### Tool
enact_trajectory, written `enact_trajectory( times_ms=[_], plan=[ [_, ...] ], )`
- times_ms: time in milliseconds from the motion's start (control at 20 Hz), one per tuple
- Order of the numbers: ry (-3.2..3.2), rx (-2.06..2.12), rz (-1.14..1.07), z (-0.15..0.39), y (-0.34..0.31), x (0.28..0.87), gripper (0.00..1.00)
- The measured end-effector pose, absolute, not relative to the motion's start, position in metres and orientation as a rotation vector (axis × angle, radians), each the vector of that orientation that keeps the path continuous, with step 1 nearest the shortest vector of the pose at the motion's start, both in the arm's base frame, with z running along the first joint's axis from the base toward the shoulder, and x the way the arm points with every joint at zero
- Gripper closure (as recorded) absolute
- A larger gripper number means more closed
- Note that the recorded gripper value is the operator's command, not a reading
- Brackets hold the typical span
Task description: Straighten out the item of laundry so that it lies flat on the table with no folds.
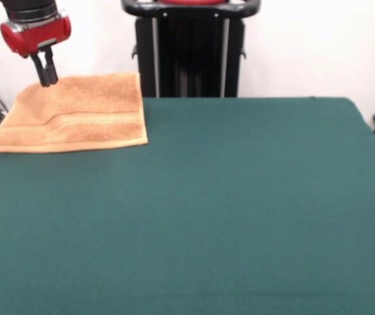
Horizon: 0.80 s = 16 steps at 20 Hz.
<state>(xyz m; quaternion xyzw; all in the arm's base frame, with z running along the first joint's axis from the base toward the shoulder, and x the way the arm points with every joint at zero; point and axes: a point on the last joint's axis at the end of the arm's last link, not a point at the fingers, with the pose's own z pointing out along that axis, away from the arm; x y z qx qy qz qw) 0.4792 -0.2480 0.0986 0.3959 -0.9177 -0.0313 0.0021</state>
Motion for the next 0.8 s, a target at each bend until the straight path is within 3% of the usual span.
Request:
enact_trajectory(
  times_ms=[800],
  plan=[
    [-3.01,1.246,-0.108,0.065,-0.24,0.484,1.0]
  ],
)
